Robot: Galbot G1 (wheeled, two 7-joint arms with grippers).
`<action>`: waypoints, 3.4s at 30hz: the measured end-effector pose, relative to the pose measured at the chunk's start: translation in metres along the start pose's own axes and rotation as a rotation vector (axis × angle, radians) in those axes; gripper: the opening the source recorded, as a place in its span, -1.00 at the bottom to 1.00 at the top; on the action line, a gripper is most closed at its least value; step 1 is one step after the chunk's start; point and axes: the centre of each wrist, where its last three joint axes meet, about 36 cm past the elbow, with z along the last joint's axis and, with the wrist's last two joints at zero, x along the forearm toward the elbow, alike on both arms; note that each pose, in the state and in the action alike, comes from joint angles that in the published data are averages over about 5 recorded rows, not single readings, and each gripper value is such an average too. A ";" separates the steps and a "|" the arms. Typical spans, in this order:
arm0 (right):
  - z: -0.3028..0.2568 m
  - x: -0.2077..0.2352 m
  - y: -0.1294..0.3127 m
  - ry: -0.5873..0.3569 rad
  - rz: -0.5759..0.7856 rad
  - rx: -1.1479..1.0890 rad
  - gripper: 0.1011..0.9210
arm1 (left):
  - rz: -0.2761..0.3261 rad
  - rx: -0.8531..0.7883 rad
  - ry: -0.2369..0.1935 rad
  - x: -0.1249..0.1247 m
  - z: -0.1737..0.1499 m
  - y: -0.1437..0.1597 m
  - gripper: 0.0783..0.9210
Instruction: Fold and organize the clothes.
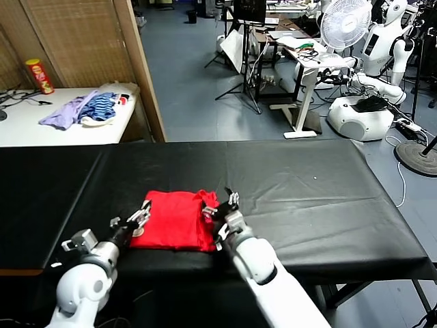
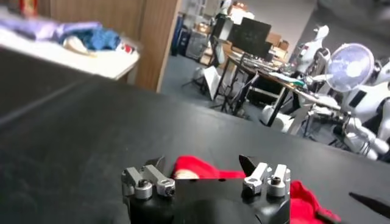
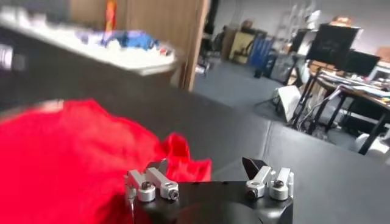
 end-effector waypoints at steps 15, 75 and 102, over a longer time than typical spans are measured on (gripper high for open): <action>-0.034 0.046 -0.037 -0.111 0.034 -0.218 0.70 | 0.043 0.316 0.096 -0.005 0.012 0.029 0.61; 0.006 0.097 -0.040 0.107 0.072 -0.157 0.70 | 0.054 -0.686 -0.113 0.024 0.037 -0.079 -0.59; 0.027 -0.022 0.030 0.268 -0.326 -0.316 0.03 | 0.293 -0.480 -0.295 0.046 0.037 -0.095 0.71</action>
